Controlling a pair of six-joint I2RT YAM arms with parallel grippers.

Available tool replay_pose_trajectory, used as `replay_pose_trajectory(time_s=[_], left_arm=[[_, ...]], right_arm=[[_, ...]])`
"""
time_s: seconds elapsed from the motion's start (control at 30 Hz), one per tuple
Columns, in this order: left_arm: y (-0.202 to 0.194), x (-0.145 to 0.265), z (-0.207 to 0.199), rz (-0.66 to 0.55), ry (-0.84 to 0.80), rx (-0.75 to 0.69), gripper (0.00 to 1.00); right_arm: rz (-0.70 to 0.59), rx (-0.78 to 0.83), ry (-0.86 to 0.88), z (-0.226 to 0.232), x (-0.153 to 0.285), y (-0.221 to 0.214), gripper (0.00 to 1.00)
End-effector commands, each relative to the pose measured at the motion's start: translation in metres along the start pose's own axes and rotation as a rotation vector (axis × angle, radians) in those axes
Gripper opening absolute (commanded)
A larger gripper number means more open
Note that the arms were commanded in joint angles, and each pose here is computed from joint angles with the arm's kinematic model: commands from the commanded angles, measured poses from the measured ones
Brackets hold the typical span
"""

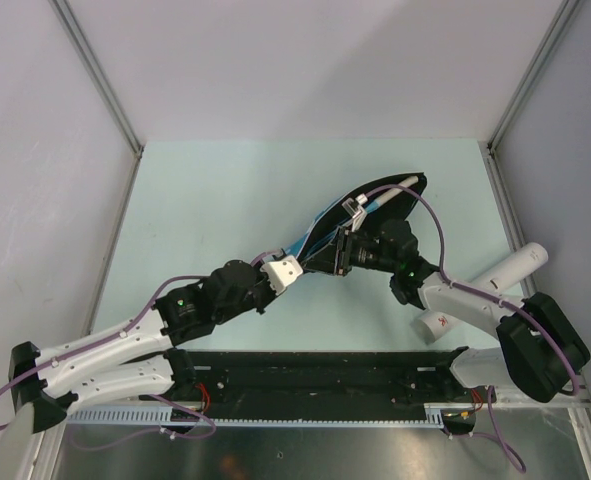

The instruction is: Pack up the badminton gear

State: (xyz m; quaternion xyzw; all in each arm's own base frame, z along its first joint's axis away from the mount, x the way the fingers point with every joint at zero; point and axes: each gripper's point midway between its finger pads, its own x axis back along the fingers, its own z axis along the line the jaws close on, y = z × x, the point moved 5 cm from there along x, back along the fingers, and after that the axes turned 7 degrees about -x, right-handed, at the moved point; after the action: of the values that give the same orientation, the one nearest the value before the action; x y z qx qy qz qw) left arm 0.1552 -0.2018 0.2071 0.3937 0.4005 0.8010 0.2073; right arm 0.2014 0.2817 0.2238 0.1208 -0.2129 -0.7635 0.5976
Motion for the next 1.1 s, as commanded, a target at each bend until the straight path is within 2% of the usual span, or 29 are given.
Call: replay_pose_trajectory(time_s=[0.0,0.2,0.3,0.33,0.43,0.57,0.6,0.67,0.77,0.8,0.87,1.07], left_arm=[[0.032,0.003,0.006,-0.16,0.009,-0.007,0.0],[0.032,0.003,0.006,-0.158,0.007,-0.007,0.0],[0.032,0.003,0.006,-0.158,0.007,-0.006,0.0],[0.032,0.003,0.007,-0.16,0.011,-0.006,0.0],[0.032,0.003,0.006,-0.158,0.012,-0.003,0.0],[0.03,0.005,0.007,-0.15,0.016,0.001,0.0],[0.03,0.006,0.008,-0.153,0.019,-0.002,0.0],[0.029,0.007,0.007,-0.149,0.017,-0.003,0.0],[0.027,0.01,0.007,-0.147,0.014,0.003,0.0],[0.027,0.012,0.007,-0.15,0.015,0.006,0.0],[0.025,0.014,0.008,-0.15,0.022,0.017,0.0],[0.024,0.026,0.014,-0.17,0.074,0.054,0.0]], right_arm=[[-0.007,0.049,0.037,0.007,-0.004,0.002,0.29],[-0.008,0.07,0.018,0.007,-0.008,0.001,0.22],[-0.014,0.078,-0.005,0.006,-0.01,0.002,0.11],[-0.022,0.084,-0.007,0.008,-0.01,0.003,0.03],[-0.062,0.112,-0.086,0.002,-0.009,0.008,0.0],[-0.147,0.123,-0.338,-0.02,0.011,0.019,0.0],[-0.206,0.151,-0.412,-0.026,0.019,0.035,0.0],[-0.199,0.151,-0.534,-0.041,0.035,0.04,0.0],[-0.227,0.235,-0.714,-0.057,0.06,0.06,0.0],[-0.258,0.297,-0.786,-0.061,0.068,0.072,0.0],[-0.296,0.321,-0.896,-0.077,0.087,0.088,0.0],[-0.497,0.307,-1.242,-0.142,0.16,0.154,0.0]])
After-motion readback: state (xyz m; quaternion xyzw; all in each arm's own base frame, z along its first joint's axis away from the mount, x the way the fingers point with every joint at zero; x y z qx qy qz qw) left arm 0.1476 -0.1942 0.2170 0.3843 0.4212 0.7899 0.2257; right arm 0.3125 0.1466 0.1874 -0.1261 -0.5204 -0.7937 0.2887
